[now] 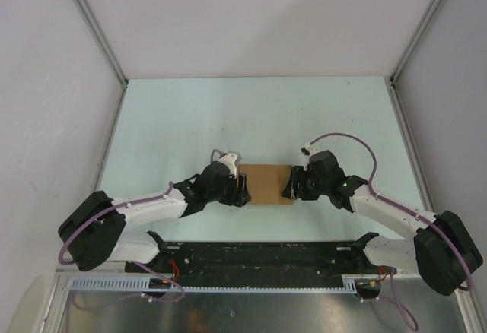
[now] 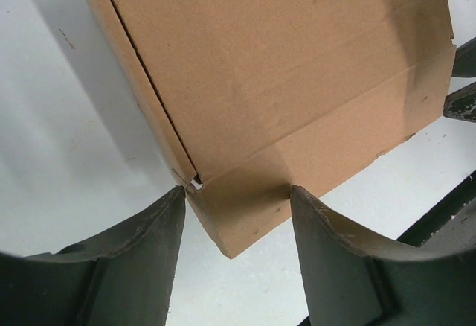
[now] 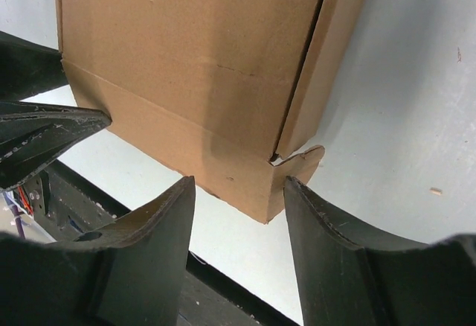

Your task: Fold the paper box

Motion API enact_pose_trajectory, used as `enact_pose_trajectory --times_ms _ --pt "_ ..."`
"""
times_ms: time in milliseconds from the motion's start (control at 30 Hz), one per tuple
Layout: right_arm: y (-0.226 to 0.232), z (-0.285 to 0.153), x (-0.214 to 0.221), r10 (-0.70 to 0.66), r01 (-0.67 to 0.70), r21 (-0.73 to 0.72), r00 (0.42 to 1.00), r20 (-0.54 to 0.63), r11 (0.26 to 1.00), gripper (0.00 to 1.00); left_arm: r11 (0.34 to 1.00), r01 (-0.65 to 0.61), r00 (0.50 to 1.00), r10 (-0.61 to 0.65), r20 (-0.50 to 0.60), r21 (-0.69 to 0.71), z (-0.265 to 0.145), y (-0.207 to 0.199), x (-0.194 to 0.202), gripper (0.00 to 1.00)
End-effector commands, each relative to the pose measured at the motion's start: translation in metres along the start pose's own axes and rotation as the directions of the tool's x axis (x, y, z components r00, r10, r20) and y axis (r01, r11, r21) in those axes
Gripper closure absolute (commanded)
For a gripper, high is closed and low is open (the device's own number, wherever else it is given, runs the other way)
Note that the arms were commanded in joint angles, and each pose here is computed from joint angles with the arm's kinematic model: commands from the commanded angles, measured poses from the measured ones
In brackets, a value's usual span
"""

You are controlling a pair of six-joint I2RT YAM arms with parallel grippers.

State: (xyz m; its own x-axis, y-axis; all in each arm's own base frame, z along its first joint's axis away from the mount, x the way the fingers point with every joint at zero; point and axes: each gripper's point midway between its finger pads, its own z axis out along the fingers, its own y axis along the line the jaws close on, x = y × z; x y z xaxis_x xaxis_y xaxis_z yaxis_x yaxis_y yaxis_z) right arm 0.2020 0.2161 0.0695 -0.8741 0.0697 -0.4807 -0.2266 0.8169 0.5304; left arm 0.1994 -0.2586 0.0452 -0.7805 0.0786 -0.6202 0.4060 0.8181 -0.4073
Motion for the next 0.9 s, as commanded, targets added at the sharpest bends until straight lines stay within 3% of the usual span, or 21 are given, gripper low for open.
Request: enact_pose_trajectory --times_ms 0,867 --pt "0.0085 0.0017 -0.0083 -0.008 0.008 -0.031 1.0 0.02 0.999 0.45 0.999 -0.014 0.999 0.012 0.045 0.048 0.0002 -0.0164 -0.02 0.38" --pt "0.0122 0.0055 -0.0095 0.015 -0.014 -0.047 1.0 0.017 0.999 0.51 0.998 -0.011 0.999 0.009 0.039 0.067 0.0017 -0.0199 -0.0185 0.5"
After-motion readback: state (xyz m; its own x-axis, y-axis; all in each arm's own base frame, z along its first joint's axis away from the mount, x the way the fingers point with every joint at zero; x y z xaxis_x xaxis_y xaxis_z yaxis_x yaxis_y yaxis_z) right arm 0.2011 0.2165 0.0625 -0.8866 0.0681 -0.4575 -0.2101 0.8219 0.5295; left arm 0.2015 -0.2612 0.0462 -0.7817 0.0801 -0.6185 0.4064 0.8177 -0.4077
